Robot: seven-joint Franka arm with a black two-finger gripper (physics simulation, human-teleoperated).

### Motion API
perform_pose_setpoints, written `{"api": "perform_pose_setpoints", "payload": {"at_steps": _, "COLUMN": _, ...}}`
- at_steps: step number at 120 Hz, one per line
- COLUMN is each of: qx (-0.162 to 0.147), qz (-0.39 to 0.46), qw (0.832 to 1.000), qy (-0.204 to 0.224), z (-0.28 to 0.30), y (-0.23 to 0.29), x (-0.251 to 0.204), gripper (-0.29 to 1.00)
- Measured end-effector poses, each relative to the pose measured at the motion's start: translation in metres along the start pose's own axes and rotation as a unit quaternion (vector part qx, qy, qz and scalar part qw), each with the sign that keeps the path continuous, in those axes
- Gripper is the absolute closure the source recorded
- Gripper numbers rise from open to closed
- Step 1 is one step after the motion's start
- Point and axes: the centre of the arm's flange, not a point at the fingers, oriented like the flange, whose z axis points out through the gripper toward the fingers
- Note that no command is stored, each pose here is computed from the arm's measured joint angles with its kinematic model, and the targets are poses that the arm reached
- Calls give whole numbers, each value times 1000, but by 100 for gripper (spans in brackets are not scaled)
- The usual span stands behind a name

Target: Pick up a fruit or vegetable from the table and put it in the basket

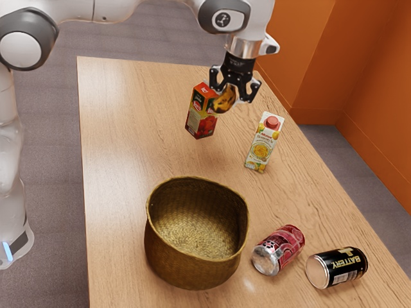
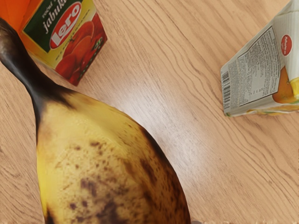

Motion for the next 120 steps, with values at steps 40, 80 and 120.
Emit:
{"api": "perform_pose_setpoints", "payload": {"at_steps": 40, "qx": -5, "qz": 32, "qw": 999, "qy": -6, "z": -3, "y": 32, "x": -44, "gripper": 55}}
{"api": "perform_pose_setpoints", "payload": {"at_steps": 80, "qx": -15, "qz": 97, "qw": 995, "qy": -13, "z": -11, "y": 76, "x": -127, "gripper": 55}}
{"api": "perform_pose_setpoints", "payload": {"at_steps": 120, "qx": -22, "qz": 150, "qw": 988, "qy": -15, "z": -17, "y": 100, "x": -194, "gripper": 55}}
